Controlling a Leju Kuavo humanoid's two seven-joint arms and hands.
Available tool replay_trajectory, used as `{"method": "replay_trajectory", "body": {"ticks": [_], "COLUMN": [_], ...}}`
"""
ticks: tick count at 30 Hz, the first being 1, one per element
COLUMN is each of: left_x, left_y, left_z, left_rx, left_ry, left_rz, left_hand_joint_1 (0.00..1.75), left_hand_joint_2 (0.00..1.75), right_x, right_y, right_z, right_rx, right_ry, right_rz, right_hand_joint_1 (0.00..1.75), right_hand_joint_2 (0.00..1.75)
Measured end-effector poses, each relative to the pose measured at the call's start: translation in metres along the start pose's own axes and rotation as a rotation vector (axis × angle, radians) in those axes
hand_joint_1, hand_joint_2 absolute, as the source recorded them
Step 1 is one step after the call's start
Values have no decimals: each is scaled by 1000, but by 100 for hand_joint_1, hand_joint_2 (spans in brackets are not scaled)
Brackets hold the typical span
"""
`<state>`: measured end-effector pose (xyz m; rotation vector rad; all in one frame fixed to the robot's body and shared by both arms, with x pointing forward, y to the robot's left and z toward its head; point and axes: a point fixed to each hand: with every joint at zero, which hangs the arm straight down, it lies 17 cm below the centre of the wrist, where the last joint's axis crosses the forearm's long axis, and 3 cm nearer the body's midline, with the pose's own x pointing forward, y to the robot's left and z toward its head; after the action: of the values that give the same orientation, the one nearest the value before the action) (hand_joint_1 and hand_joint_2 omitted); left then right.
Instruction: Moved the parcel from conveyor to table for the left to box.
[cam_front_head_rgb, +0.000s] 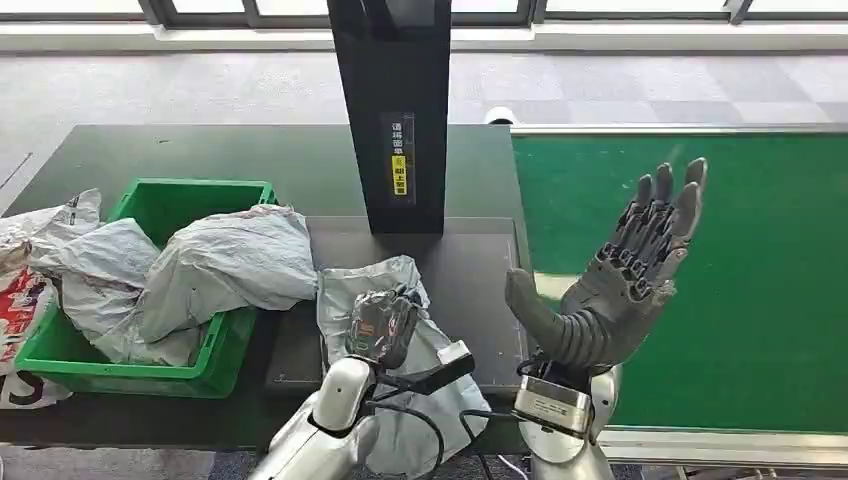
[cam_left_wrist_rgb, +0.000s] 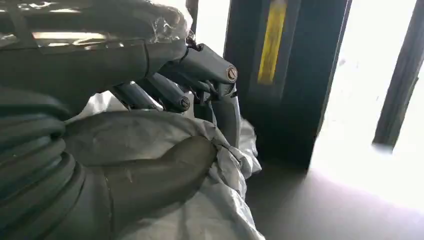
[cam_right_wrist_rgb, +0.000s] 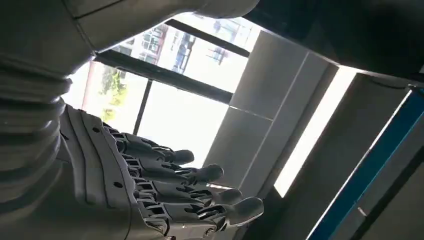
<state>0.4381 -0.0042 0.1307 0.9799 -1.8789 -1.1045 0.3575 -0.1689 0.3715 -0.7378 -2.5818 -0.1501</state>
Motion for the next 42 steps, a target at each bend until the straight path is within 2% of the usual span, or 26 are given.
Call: {"method": "replay_trajectory", "body": {"ticks": [4, 6, 9, 13, 21, 42], "left_x": [-16, -22, -26, -29, -32, -32], "left_y": [112, 149, 188, 215, 234, 240], "left_z": [-23, -24, -18, -12, -6, -4], "left_rx": [298, 391, 486, 553, 599, 611], "left_ry": [-2, 0, 2, 2, 4, 2], "left_rz": [-37, -54, -67, -79, -92, -97], "left_hand_joint_1": [175, 175, 175, 175, 175, 175], "left_hand_joint_2": [175, 175, 175, 175, 175, 175], "right_x": [-2, -2, -2, -2, -2, -3], "right_y": [-1, -1, -1, -1, -1, -1], "right_z": [1, 1, 1, 1, 1, 1], "right_rx": [-3, -3, -3, -3, -3, -2], "right_ry": [8, 8, 8, 9, 9, 9], "right_rz": [-3, -2, -2, -2, -2, -2], "right_hand_joint_1": [0, 0, 0, 0, 0, 0], "right_hand_joint_2": [175, 175, 175, 175, 175, 175]}}
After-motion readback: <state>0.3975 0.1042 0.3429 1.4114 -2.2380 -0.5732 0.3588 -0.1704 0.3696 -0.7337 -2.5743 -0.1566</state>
